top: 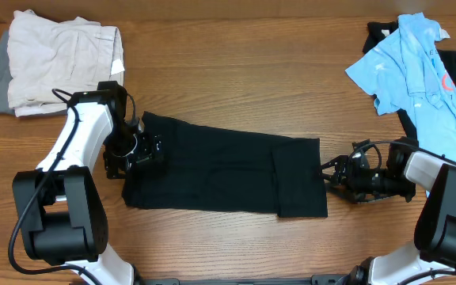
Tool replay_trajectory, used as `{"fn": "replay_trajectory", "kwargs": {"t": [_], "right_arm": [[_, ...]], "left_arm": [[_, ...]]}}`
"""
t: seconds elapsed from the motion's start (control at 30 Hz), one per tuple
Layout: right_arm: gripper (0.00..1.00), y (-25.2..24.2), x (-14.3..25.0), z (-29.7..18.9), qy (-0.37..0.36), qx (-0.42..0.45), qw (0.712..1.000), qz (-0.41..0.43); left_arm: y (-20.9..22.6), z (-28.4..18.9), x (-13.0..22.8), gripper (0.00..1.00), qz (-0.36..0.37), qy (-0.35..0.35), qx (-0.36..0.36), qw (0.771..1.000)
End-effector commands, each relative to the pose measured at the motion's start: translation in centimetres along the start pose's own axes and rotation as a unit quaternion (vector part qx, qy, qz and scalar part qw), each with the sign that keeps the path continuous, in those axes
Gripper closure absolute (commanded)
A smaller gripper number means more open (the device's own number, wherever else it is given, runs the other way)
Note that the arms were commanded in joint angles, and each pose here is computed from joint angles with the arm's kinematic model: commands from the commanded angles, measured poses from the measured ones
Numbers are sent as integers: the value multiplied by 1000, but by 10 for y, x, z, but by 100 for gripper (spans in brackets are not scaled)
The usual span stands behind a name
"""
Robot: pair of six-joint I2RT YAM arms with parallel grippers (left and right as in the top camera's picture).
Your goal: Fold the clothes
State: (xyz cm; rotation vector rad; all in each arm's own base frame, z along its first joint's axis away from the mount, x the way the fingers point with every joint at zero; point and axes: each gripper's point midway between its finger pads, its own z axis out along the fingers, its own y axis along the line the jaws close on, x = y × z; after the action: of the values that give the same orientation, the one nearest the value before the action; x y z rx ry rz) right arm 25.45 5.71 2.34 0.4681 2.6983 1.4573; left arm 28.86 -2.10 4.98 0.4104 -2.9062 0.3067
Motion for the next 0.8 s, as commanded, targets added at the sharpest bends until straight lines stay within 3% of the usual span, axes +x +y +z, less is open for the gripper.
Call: {"fn": "replay_trajectory", "kwargs": {"t": [0.0, 0.07, 0.17, 0.37, 0.6, 0.77], "right_arm": [[22, 0, 10, 5, 3, -12, 1000, 5], [32, -1, 12, 6, 5, -14, 1000, 8], [64, 2, 12, 6, 3, -23, 1000, 7], [96, 1, 8, 6, -3, -22, 1000, 11], [96, 1, -2, 4, -16, -18, 1000, 16], [96, -6, -24, -12, -45, 37, 997, 54]], "left_arm": [[-12, -7, 2, 0, 6, -9, 26, 1000], [-14, -7, 3, 0, 6, -8, 32, 999], [-14, -7, 3, 0, 6, -9, 32, 999], [-14, -7, 2, 0, 6, -10, 32, 999], [-14, -7, 2, 0, 6, -10, 32, 999], [-14, -7, 2, 0, 6, -10, 32, 999]]}}
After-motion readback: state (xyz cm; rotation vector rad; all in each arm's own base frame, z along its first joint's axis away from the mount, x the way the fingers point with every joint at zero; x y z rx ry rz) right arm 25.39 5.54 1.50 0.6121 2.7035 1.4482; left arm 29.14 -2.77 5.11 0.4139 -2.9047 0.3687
